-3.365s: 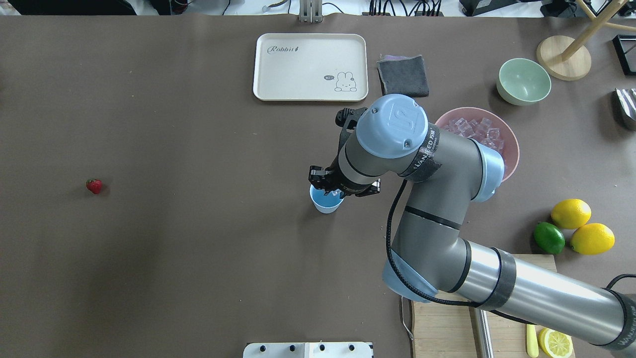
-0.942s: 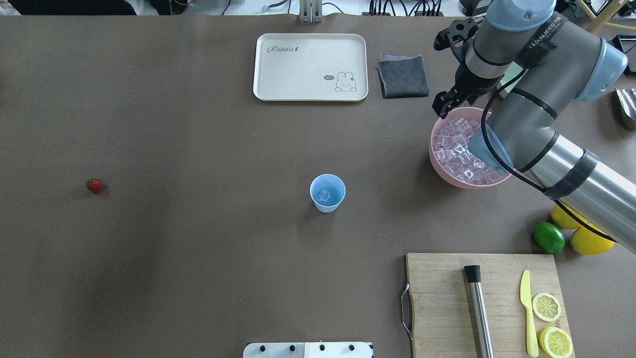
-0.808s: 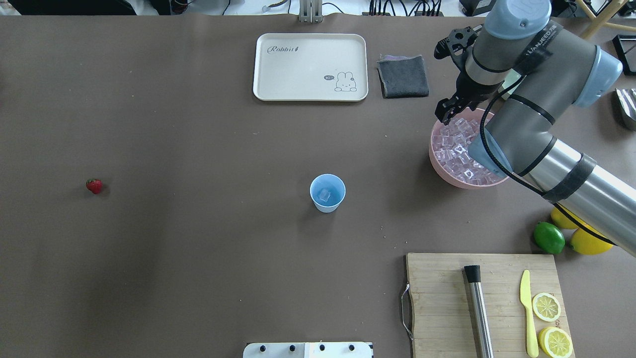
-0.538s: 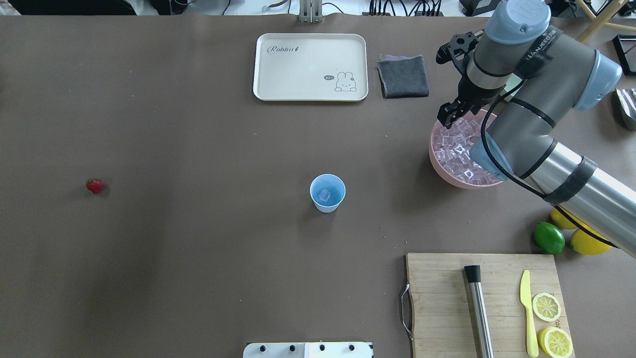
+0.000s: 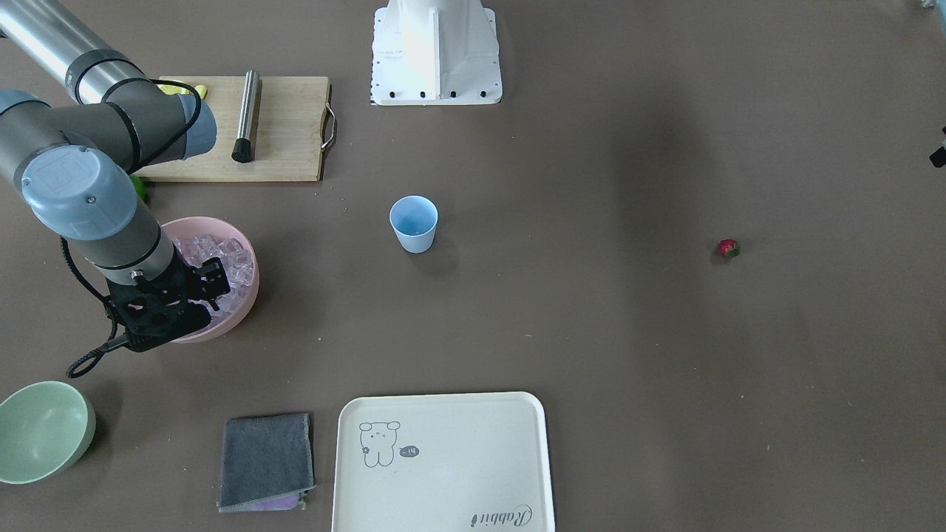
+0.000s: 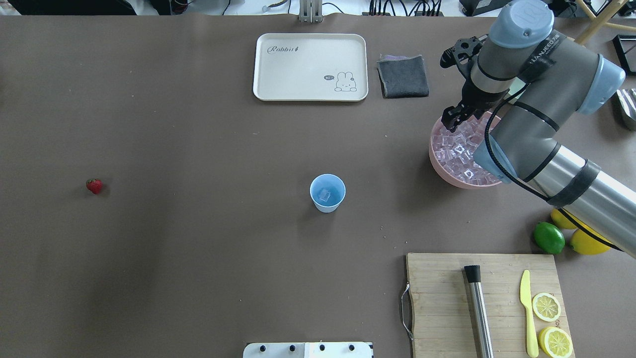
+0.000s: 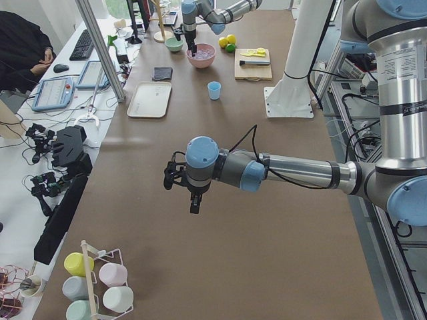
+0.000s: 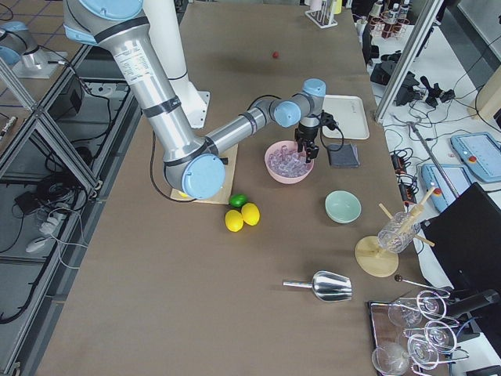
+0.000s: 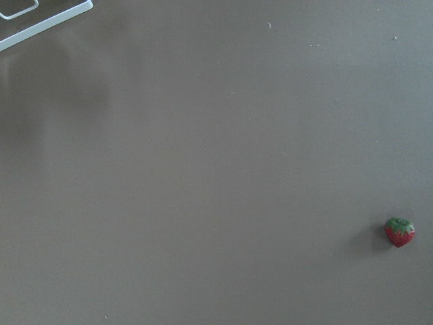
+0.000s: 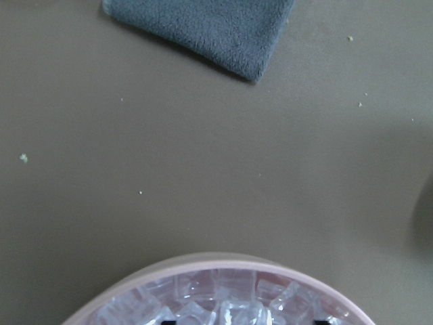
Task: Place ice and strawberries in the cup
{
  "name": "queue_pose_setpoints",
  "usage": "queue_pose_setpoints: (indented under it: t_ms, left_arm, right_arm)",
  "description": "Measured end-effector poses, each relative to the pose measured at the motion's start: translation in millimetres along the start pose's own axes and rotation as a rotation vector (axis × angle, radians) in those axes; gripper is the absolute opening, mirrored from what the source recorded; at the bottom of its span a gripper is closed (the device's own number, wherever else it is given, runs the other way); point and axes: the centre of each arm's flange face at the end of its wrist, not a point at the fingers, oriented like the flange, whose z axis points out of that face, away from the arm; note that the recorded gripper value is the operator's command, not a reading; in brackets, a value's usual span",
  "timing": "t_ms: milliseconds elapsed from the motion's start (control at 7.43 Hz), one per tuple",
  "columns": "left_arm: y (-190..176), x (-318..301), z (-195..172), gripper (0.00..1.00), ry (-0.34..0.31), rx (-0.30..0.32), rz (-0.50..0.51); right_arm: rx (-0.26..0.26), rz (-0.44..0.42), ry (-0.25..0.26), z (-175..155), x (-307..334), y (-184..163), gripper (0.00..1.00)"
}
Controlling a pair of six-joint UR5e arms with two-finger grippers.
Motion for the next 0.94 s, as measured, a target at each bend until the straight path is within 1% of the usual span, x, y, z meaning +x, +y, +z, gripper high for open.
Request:
queue_pose_setpoints:
  t_ms: [269,538,673,808,942]
  left_arm:
    - [-0.9,1.1,-0.9,0.98,0.000,0.002,0.002]
    - [-2.3,3.3,-2.5,0.98,0.000,0.004,0.004]
    - [-2.8,4.4,-3.4,0.98,0.000,0.006,0.006]
    - [-2.8,5.3,-4.0,0.98,0.000,0.007,0.007]
    - [-2.2,5.4,-4.3,0.98,0.000,0.007,0.007]
  right_arm:
    - [-0.007,0.003,0.002,3.8,1.6,0.4,0.70]
    - [-0.010,0.006,0.001,5.1,2.5,0.6,0.68]
    - [-0.012,0.008,0.001,5.8,3.4,1.2,0.62]
    - [-0.014,0.009,0.002,6.4,4.2,2.2,0.50]
    - [-0.014,0.010,0.002,6.6,4.8,3.5,0.15]
